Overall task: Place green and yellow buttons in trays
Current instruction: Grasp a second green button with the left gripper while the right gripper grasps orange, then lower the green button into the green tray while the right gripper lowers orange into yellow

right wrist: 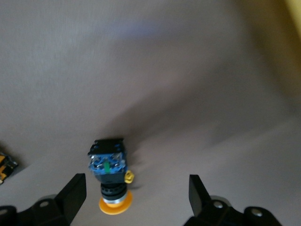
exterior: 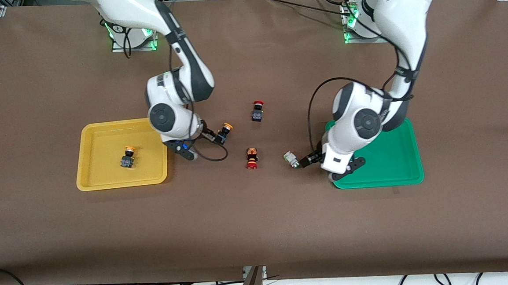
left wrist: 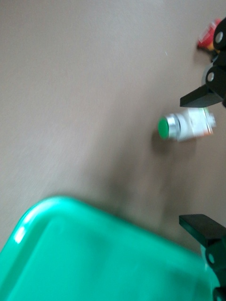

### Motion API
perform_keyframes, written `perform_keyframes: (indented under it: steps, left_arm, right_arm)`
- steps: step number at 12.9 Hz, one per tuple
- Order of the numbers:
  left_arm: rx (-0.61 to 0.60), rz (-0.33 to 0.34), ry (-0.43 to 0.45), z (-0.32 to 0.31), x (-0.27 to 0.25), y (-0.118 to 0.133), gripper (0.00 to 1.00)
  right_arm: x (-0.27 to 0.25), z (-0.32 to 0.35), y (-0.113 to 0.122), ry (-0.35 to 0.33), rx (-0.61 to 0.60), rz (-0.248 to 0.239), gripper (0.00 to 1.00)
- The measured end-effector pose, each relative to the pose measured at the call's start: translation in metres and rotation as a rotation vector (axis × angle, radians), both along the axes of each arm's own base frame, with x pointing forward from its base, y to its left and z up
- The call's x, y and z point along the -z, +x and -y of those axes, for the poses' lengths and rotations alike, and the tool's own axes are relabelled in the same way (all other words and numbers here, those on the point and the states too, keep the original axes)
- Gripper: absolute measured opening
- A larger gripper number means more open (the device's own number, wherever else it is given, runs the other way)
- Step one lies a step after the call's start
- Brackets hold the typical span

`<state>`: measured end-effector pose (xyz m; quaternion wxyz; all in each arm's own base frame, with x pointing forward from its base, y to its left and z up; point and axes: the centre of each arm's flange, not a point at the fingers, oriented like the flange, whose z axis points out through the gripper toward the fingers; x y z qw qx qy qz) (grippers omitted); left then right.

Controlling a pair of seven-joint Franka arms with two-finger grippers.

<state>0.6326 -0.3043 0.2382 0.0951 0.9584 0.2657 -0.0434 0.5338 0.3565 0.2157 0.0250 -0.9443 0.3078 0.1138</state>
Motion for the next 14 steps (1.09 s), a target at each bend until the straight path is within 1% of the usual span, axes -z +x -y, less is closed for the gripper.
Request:
perform_keyframes:
  steps: [2, 4, 6, 7, 8, 9, 10, 12, 13, 14]
  left_arm:
    - [-0.047, -0.004, 0.002, 0.03, 0.019, 0.001, 1.0]
    - [-0.051, 0.011, 0.04, 0.044, 0.032, 0.002, 1.0]
    - [-0.041, 0.024, 0.095, 0.051, 0.043, -0.002, 1.0]
    - [-0.056, 0.022, 0.114, 0.053, 0.049, -0.005, 0.91]
    - [-0.067, 0.017, 0.124, 0.056, 0.055, -0.007, 0.78]
    - [-0.076, 0.011, 0.127, 0.058, 0.058, -0.01, 0.66]
    - [-0.09, 0.009, 0.128, 0.06, 0.059, -0.011, 0.54]
    - [-0.106, 0.011, 0.121, 0.065, 0.055, -0.011, 0.32]
    - [-0.103, 0.016, 0.115, 0.069, 0.051, -0.011, 0.31]
    - [-0.092, 0.023, 0.115, 0.068, 0.045, -0.009, 0.31]
  right_arm:
    - [0.022, -0.021, -0.013, -0.024, 0.021, 0.03, 0.96]
    - [0.036, -0.03, -0.018, -0.037, 0.024, 0.051, 0.93]
    - [0.041, -0.031, -0.02, -0.042, 0.021, 0.053, 0.69]
    - [0.04, -0.031, -0.019, -0.041, 0.022, 0.055, 0.57]
    - [0.038, -0.029, -0.017, -0.04, 0.023, 0.058, 0.45]
    - [0.033, -0.025, -0.013, -0.04, 0.019, 0.055, 0.44]
    - [0.023, -0.015, -0.006, -0.045, -0.002, 0.04, 0.44]
    - [-0.013, 0.037, 0.021, -0.043, -0.121, -0.005, 0.44]
    - [-0.034, 0.076, 0.035, -0.033, -0.196, -0.027, 0.44]
    - [-0.052, 0.117, 0.048, -0.02, -0.273, -0.034, 0.44]
